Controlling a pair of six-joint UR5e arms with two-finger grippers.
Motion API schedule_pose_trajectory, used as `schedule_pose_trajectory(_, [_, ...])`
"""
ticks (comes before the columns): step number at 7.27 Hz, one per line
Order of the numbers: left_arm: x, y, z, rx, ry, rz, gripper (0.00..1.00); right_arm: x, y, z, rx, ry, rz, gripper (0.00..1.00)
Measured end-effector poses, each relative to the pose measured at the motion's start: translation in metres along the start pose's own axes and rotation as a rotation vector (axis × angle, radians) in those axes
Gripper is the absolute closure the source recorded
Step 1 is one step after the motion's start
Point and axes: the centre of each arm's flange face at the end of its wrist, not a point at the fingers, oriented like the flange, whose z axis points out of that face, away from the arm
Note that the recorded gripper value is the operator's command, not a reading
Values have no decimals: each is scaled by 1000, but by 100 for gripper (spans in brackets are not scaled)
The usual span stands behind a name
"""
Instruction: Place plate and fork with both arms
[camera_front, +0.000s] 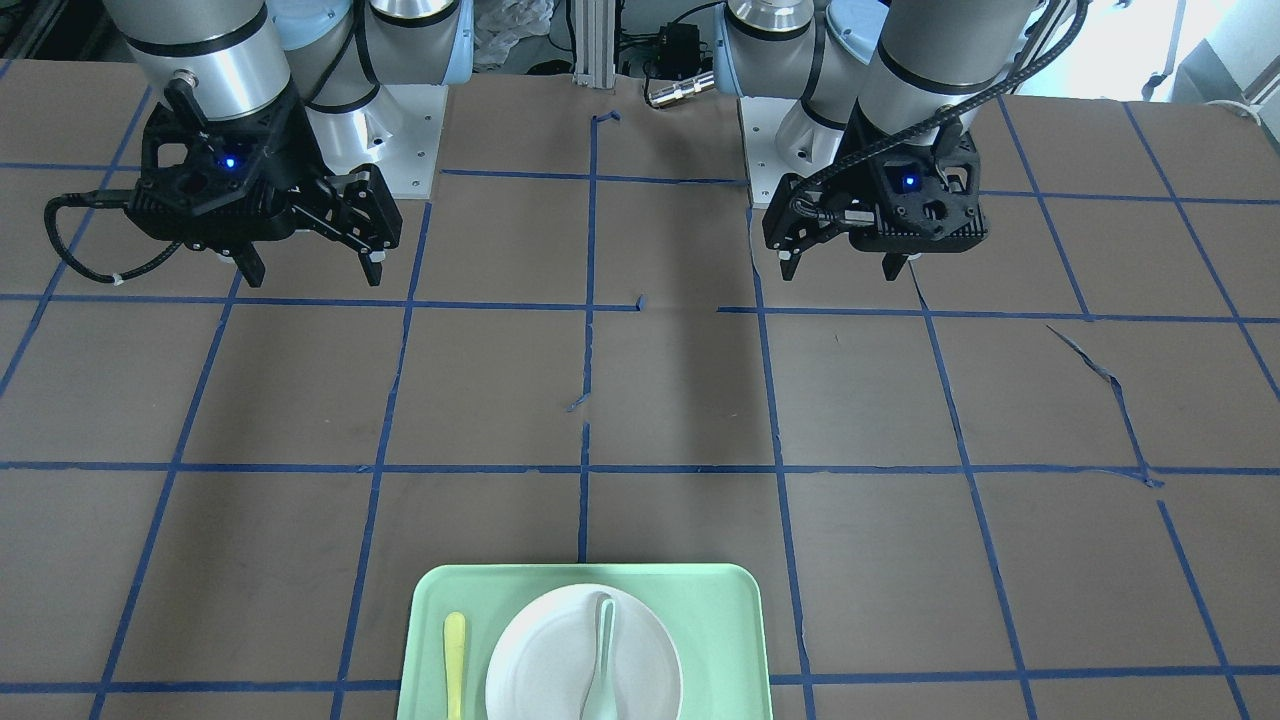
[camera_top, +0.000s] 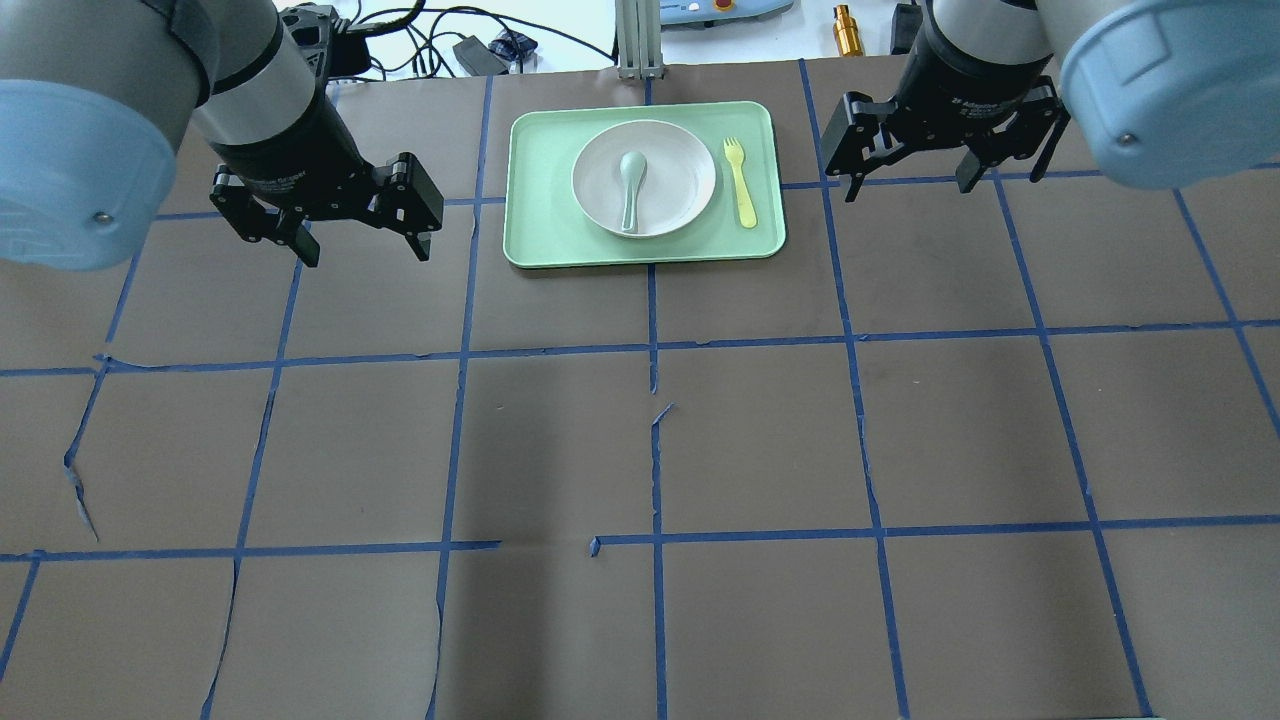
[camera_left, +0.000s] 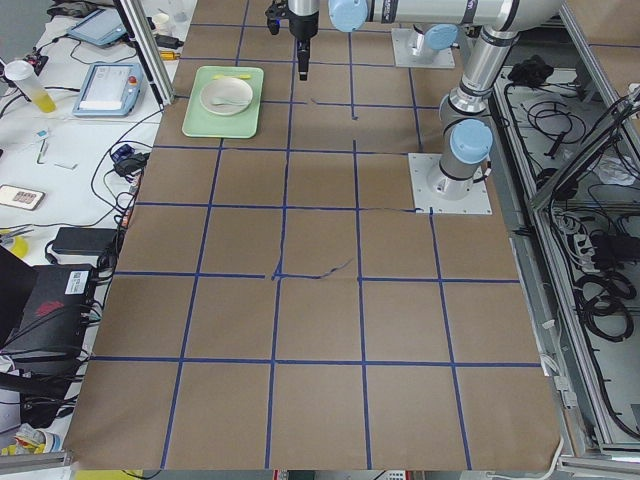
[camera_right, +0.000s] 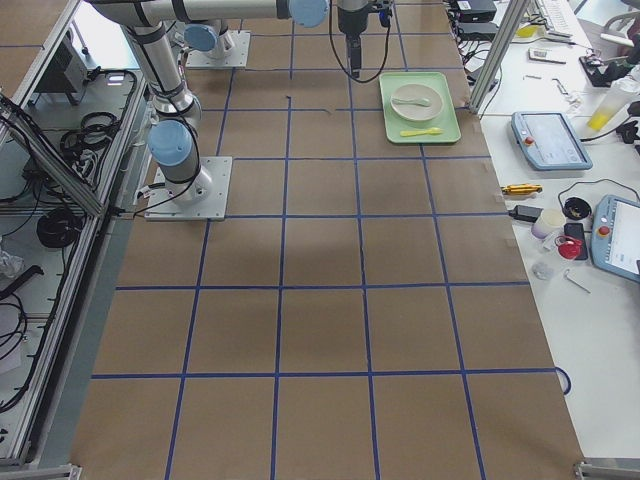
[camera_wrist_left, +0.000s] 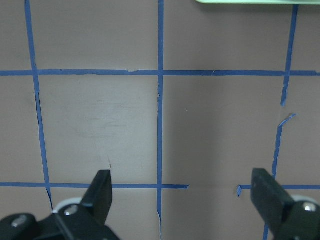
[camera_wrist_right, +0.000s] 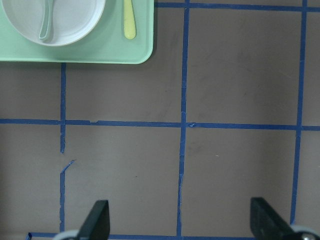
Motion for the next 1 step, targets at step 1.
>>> schedule_pose_trajectory(1, [0, 0, 0, 0, 0, 0, 0, 0, 0, 0, 0, 1, 0, 0])
